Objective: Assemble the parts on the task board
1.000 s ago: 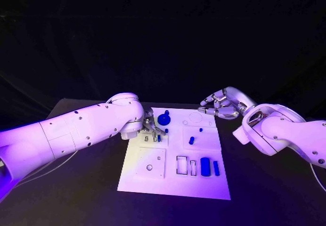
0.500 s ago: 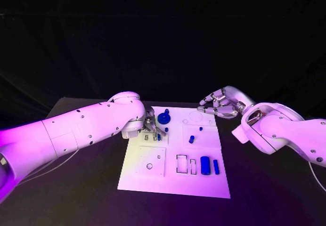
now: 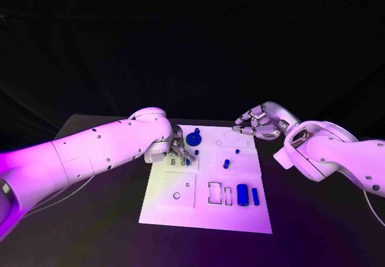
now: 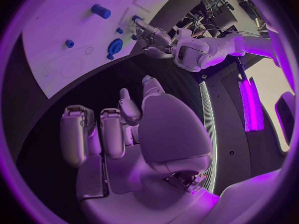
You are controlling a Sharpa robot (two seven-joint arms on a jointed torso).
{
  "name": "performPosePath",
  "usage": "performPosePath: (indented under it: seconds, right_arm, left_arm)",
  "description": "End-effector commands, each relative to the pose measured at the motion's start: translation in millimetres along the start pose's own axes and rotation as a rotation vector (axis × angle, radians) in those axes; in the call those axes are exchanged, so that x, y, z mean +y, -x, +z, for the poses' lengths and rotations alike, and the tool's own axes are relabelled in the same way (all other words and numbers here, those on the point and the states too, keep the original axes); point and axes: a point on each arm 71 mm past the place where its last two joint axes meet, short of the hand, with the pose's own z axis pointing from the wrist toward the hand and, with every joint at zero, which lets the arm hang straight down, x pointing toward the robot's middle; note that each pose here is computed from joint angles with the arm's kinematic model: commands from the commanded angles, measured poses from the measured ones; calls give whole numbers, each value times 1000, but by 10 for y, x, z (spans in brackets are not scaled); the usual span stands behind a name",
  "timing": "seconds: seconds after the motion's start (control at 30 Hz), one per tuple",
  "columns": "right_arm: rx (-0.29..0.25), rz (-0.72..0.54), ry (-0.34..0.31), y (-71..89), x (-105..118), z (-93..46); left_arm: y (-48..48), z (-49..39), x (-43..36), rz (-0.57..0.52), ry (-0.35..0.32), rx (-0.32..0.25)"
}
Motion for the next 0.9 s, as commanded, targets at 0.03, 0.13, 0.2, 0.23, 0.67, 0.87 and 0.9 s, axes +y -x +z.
performPosePath:
  seconds: [0.03,0.13,0.2,0.23,0.67,0.87,0.9]
  right_arm:
    - [19,-5,0,-20,0,1]
    - [20,-5,0,-22,0,2]
    - [20,-5,0,-22,-1,3]
    - [21,-5,0,-23,-2,3]
    - [30,-7,-7,-37,-20,13]
    - [31,-8,-12,-37,-36,14]
    - [31,-9,-12,-36,-38,14]
  left_arm:
    - [-7,6,-26,6,-17,19]
    - [-3,13,-25,-2,-18,19]
    - [-3,15,-27,-6,-20,20]
    - [-4,16,-29,-9,-22,20]
    - [-7,5,-27,-53,-47,22]
    - [2,-10,29,-83,-47,15]
    - [1,-13,38,-89,-48,16]
